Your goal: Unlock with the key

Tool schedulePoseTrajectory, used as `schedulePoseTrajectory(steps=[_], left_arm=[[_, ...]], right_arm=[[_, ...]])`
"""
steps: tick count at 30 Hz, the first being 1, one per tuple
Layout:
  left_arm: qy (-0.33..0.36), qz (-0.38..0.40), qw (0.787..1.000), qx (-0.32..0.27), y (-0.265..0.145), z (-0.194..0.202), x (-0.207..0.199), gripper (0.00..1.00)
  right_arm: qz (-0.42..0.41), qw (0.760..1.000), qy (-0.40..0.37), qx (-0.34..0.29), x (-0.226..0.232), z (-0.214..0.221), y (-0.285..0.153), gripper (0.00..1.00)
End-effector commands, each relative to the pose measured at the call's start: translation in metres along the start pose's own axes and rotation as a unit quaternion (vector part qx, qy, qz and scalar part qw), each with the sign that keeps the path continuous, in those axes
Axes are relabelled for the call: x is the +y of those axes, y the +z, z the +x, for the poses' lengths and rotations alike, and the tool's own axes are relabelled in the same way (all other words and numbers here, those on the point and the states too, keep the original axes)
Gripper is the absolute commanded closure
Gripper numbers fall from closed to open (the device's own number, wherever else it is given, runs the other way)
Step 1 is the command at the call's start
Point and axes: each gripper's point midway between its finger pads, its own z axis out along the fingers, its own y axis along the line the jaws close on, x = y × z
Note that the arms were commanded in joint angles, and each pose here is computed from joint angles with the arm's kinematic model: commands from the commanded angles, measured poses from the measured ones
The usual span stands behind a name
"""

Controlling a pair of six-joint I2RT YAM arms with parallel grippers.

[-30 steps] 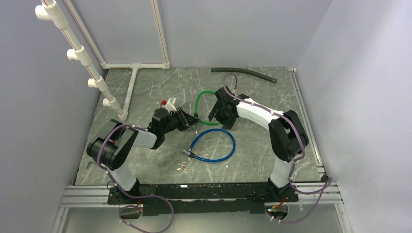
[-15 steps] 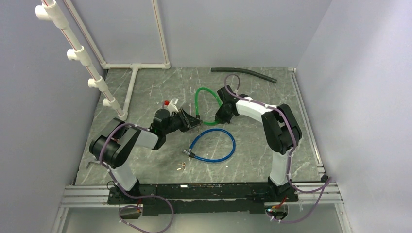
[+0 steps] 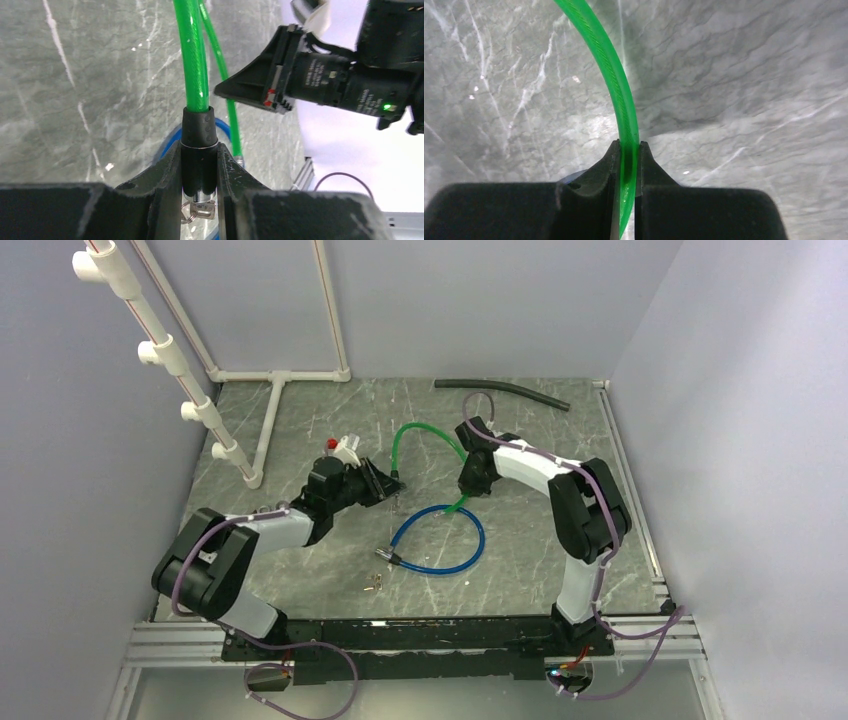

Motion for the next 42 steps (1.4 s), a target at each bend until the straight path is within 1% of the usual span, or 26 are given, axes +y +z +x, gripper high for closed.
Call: schedulePoseTrajectory(steps=[1,5,7,8,10,11,12,16,18,24,28,32,36,37,39,41,42], left_arm=[[0.063,-0.024,0.998,-0.017,-0.005,-0.020,-0.008,1.00],[0.091,-0.075,0.992,-0.031,-0.013,-0.035,0.000,1.00],[0.099,-0.094,0.990,-0.033,-0.016,-0.040,0.004,1.00],[0.104,-0.105,0.988,-0.035,-0.017,-0.043,0.006,1.00],[0.111,-0.138,0.984,-0.033,-0.018,-0.047,0.015,1.00],[0.114,-0.156,0.980,-0.034,-0.019,-0.050,0.021,1.00],[0.116,-0.173,0.977,-0.036,-0.020,-0.053,0.027,1.00],[0.104,-0.208,0.972,-0.037,-0.025,-0.063,0.050,1.00],[0.104,-0.227,0.968,-0.035,-0.025,-0.068,0.060,1.00],[0.104,-0.261,0.960,-0.020,-0.007,-0.077,0.082,1.00],[0.100,-0.286,0.952,-0.031,0.003,-0.091,0.094,1.00],[0.103,-0.292,0.951,-0.021,0.022,-0.101,0.102,1.00],[0.096,-0.302,0.948,-0.013,0.046,-0.104,0.118,1.00],[0.092,-0.302,0.949,-0.013,0.050,-0.105,0.119,1.00],[0.089,-0.300,0.950,-0.015,0.057,-0.108,0.120,1.00],[0.085,-0.298,0.951,-0.018,0.064,-0.115,0.119,0.98],[0.084,-0.297,0.951,-0.012,0.066,-0.115,0.119,0.95]], right_arm=[[0.018,0.991,-0.101,-0.084,-0.001,-0.052,-0.031,1.00],[0.083,0.971,-0.163,-0.152,-0.022,-0.100,-0.053,1.00],[0.093,0.961,-0.192,-0.175,-0.027,-0.118,-0.060,1.00],[0.085,0.956,-0.215,-0.180,-0.023,-0.123,-0.061,1.00],[0.062,0.940,-0.284,-0.178,-0.014,-0.129,-0.057,1.00],[0.059,0.930,-0.317,-0.175,-0.012,-0.130,-0.052,1.00],[0.075,0.922,-0.337,-0.178,-0.017,-0.136,-0.047,1.00],[0.162,0.910,-0.347,-0.159,-0.044,-0.162,-0.024,1.00],[0.189,0.897,-0.372,-0.148,-0.051,-0.171,-0.009,1.00],[0.182,0.878,-0.413,-0.161,-0.033,-0.192,0.013,1.00],[0.194,0.869,-0.419,-0.180,-0.027,-0.210,0.019,1.00],[0.187,0.868,-0.416,-0.196,-0.017,-0.223,0.025,1.00],[0.170,0.885,-0.391,-0.187,-0.004,-0.227,0.038,1.00],[0.165,0.888,-0.385,-0.187,-0.001,-0.228,0.041,0.92],[0.163,0.891,-0.379,-0.190,0.004,-0.233,0.043,0.73],[0.167,0.892,-0.372,-0.197,0.008,-0.240,0.042,0.58],[0.169,0.892,-0.370,-0.200,0.008,-0.243,0.041,0.54]])
